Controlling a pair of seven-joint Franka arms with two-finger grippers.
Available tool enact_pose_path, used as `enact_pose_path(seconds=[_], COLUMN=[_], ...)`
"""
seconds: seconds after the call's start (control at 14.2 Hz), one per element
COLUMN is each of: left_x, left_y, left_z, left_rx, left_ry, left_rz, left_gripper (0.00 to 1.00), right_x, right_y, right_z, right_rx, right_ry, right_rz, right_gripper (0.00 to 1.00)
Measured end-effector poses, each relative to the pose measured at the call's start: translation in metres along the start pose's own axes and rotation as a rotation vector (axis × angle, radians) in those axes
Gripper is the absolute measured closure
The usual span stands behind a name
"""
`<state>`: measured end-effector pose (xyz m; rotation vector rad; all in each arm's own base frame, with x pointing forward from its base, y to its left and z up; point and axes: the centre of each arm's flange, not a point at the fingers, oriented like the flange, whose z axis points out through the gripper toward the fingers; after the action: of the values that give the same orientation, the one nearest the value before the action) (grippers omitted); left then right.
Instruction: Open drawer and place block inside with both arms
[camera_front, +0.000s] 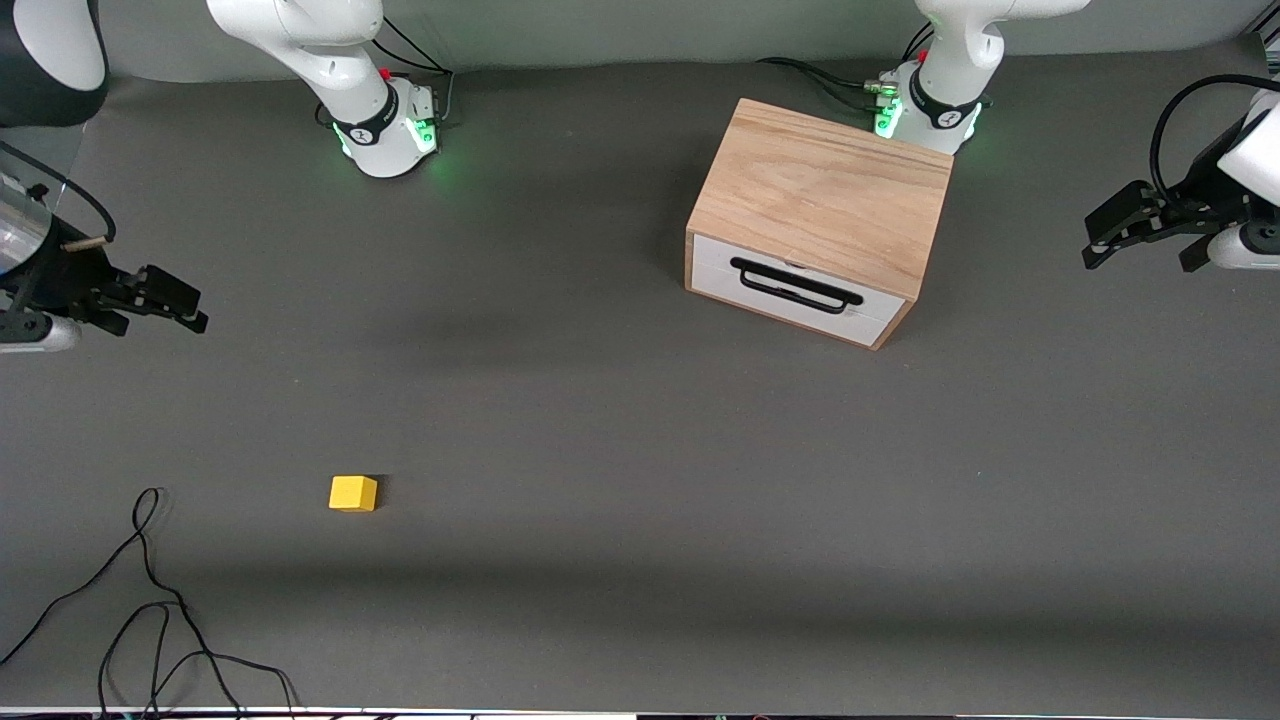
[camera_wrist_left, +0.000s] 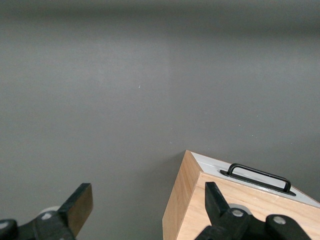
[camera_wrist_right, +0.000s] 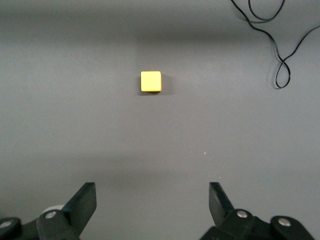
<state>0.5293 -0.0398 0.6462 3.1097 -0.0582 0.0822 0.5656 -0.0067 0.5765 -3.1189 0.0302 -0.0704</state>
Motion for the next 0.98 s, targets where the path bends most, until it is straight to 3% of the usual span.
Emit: enact_pose_path(seconds=[0.49, 0.98], left_x=[-0.001, -0.001], left_y=[-0.002, -0.002], left_z=[0.001, 0.001], left_rx=[0.02, 0.02], left_ry=[-0.011, -0.011], left_rz=[0.0, 0.0], left_gripper=[0.0, 0.0], right_x=[0.037, 0.065], right_y=[0.0, 0.002], right_z=[0.034, 0.07], right_rx=[0.01, 0.016], right_ry=[-0.027, -0.006], right_rz=[-0.003, -0.001], right_gripper=[0.0, 0.0])
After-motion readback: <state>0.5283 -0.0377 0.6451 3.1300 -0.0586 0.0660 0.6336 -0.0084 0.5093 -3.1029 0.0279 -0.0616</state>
